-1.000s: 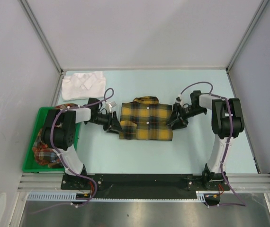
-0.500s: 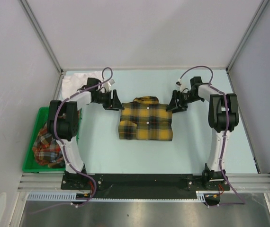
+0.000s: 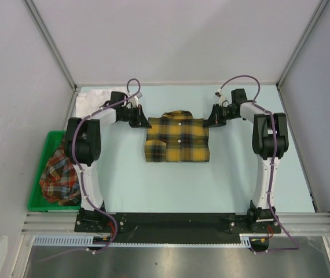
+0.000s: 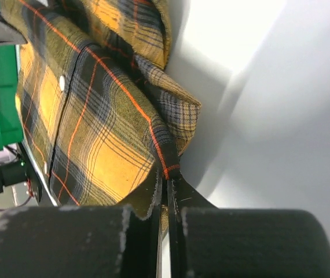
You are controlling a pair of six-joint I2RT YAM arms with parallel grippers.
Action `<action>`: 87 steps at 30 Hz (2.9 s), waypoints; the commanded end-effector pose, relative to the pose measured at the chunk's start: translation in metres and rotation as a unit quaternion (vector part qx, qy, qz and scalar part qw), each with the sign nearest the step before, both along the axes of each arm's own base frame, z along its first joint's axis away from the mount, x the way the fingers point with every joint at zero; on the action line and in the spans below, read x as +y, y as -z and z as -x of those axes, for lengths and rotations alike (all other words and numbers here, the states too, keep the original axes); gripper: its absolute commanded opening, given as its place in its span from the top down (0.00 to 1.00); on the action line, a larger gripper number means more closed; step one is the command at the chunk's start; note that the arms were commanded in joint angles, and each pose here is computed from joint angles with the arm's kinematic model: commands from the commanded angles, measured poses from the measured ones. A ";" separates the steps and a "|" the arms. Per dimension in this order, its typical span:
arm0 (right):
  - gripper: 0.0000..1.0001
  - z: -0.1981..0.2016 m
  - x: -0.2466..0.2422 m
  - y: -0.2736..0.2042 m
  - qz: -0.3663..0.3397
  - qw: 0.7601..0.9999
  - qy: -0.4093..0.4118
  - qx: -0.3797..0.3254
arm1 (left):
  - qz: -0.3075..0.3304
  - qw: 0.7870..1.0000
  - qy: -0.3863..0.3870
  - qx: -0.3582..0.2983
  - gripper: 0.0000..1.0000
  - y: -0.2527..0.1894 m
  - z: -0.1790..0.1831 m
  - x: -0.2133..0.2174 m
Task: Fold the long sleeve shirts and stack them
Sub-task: Fold the shirt
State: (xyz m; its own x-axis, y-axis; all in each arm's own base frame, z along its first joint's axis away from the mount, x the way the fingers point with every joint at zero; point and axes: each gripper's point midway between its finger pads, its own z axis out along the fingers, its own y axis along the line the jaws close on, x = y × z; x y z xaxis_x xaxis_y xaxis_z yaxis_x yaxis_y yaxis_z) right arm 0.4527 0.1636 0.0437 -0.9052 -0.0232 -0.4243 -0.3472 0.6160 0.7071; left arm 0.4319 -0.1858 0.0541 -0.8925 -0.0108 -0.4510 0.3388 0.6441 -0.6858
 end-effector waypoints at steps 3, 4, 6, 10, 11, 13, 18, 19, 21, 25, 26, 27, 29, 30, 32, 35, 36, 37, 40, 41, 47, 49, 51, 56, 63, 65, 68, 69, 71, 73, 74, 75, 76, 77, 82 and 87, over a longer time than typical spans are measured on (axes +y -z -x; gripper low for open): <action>1.00 -0.055 -0.010 0.006 0.034 0.996 0.048 -0.060 | -0.091 0.994 -0.068 -0.011 1.00 0.030 -0.044 0.033; 1.00 -0.059 -0.010 0.015 0.041 0.996 0.056 -0.056 | -0.114 0.990 -0.078 -0.008 1.00 0.034 -0.048 0.040; 1.00 -0.067 -0.012 0.018 0.055 0.995 0.065 -0.046 | -0.120 0.989 -0.080 -0.006 1.00 0.038 -0.050 0.041; 0.76 -0.068 -0.010 0.022 0.078 0.993 0.077 -0.038 | -0.136 0.987 -0.084 -0.003 1.00 0.038 -0.052 0.041; 0.64 -0.069 -0.010 0.016 0.076 0.994 0.075 -0.039 | -0.123 0.989 -0.078 -0.006 0.97 0.034 -0.052 0.038; 0.41 -0.069 -0.014 0.000 0.074 0.994 0.072 -0.043 | -0.086 0.993 -0.076 -0.040 0.73 0.007 -0.056 0.040; 0.08 -0.044 -0.040 -0.093 0.008 0.994 0.062 -0.093 | 0.004 0.991 -0.050 -0.127 0.38 -0.081 -0.030 0.045; 0.05 -0.033 -0.034 -0.111 -0.023 0.994 0.049 -0.098 | 0.014 0.988 -0.035 -0.152 0.35 -0.110 -0.016 0.042; 0.00 -0.003 -0.017 -0.146 -0.059 0.993 0.034 -0.094 | 0.051 0.989 0.004 -0.136 0.27 -0.117 0.022 0.022; 0.00 0.077 0.049 -0.144 -0.139 0.990 -0.030 -0.011 | 0.125 0.988 0.064 -0.067 0.23 -0.117 0.088 -0.029; 0.00 0.086 0.060 -0.143 -0.150 0.988 -0.038 -0.002 | 0.139 0.986 0.071 -0.053 0.23 -0.114 0.097 -0.039; 0.00 0.105 0.080 -0.140 -0.160 0.985 -0.054 0.027 | 0.153 0.984 0.086 -0.021 0.23 -0.100 0.117 -0.052; 0.00 0.115 0.096 -0.125 -0.176 0.981 -0.071 0.038 | 0.175 0.980 0.092 -0.008 0.23 -0.094 0.118 -0.073; 0.00 0.117 0.104 -0.110 -0.179 0.979 -0.071 0.067 | 0.191 0.978 0.087 0.006 0.23 -0.095 0.115 -0.081; 0.00 0.115 0.115 -0.091 -0.182 0.977 -0.088 0.072 | 0.197 0.977 0.078 0.034 0.23 -0.078 0.111 -0.092; 0.00 0.091 0.115 -0.049 -0.183 0.974 -0.053 0.121 | 0.184 0.982 0.026 0.042 0.23 -0.051 0.081 -0.084; 0.00 0.081 0.113 -0.038 -0.180 0.976 -0.043 0.117 | 0.168 0.982 -0.001 0.083 0.23 -0.021 0.077 -0.076; 0.00 0.069 0.102 -0.013 -0.165 0.978 -0.020 0.128 | 0.158 0.982 -0.030 0.098 0.23 -0.003 0.068 -0.067; 0.00 0.051 0.080 0.016 -0.144 0.978 0.013 0.148 | 0.112 0.979 -0.085 0.147 0.24 0.047 0.061 -0.028; 0.00 0.051 0.075 0.018 -0.141 0.978 0.016 0.152 | 0.095 0.979 -0.083 0.158 0.24 0.055 0.066 -0.016; 0.00 0.047 0.047 -0.033 -0.147 0.980 0.006 0.131 | 0.143 0.984 -0.022 0.105 0.27 -0.005 0.076 -0.012; 0.01 0.028 0.051 -0.062 -0.156 0.984 -0.001 0.089 | 0.152 0.987 0.024 0.045 0.27 -0.042 0.075 -0.031; 0.02 0.017 0.066 -0.081 -0.172 0.983 -0.012 0.062 | 0.161 0.986 0.052 0.003 0.27 -0.070 0.060 -0.048; 0.12 0.009 0.099 -0.076 -0.186 0.980 -0.034 0.058 | 0.162 0.987 0.022 -0.001 0.30 -0.060 0.005 -0.072; 0.35 -0.034 0.069 0.015 -0.105 0.990 0.043 0.080 | 0.100 0.993 -0.048 0.028 0.31 0.013 -0.043 -0.028; 0.41 -0.048 0.048 0.018 -0.066 0.994 0.060 0.061 | 0.084 0.996 -0.038 0.022 0.29 0.015 -0.037 -0.015; 0.42 -0.059 0.038 -0.002 -0.036 0.998 0.043 0.016 | 0.069 0.998 0.006 0.003 0.26 0.002 -0.020 -0.010; 0.41 -0.069 0.040 -0.025 -0.036 0.999 0.036 -0.016 | 0.065 0.998 0.014 -0.010 0.25 -0.004 -0.017 -0.007; 0.40 -0.066 0.049 -0.058 -0.025 0.998 0.006 -0.061 | 0.065 0.996 0.029 -0.053 0.23 -0.031 -0.004 -0.001; 0.39 -0.055 0.058 -0.097 -0.012 0.994 -0.027 -0.104 | 0.059 0.994 0.017 -0.092 0.22 -0.061 0.005 0.012; 0.40 -0.045 0.073 -0.104 0.008 0.987 -0.068 -0.145 | 0.055 0.993 0.009 -0.106 0.22 -0.072 0.008 0.017; 0.41 -0.035 0.080 -0.114 0.019 0.981 -0.089 -0.169 | 0.049 0.992 -0.001 -0.118 0.21 -0.081 0.011 0.024; 0.42 -0.015 0.089 -0.106 0.033 0.979 -0.116 -0.166 | 0.043 0.989 -0.018 -0.140 0.19 -0.100 0.018 0.037; 0.43 0.002 0.107 -0.121 0.056 0.959 -0.162 -0.225 | 0.032 0.988 -0.034 -0.149 0.12 -0.105 0.018 0.045; 0.49 0.080 0.163 -0.079 0.142 0.903 -0.280 -0.293 | -0.002 0.973 -0.121 -0.196 0.01 -0.152 0.025 0.109; 0.51 0.133 0.232 -0.056 0.162 0.852 -0.359 -0.345 | -0.067 0.965 -0.180 -0.176 0.01 -0.169 0.024 0.160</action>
State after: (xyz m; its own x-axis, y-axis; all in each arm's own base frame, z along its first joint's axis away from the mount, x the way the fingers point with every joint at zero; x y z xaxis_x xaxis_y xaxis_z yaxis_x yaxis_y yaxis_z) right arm 0.3182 0.3856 0.1320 -0.2957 -0.5895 -0.7517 -0.9537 0.2268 0.1973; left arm 0.4121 -0.0529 0.2235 -0.5894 -0.2393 -0.7716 0.3734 0.7663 -0.5229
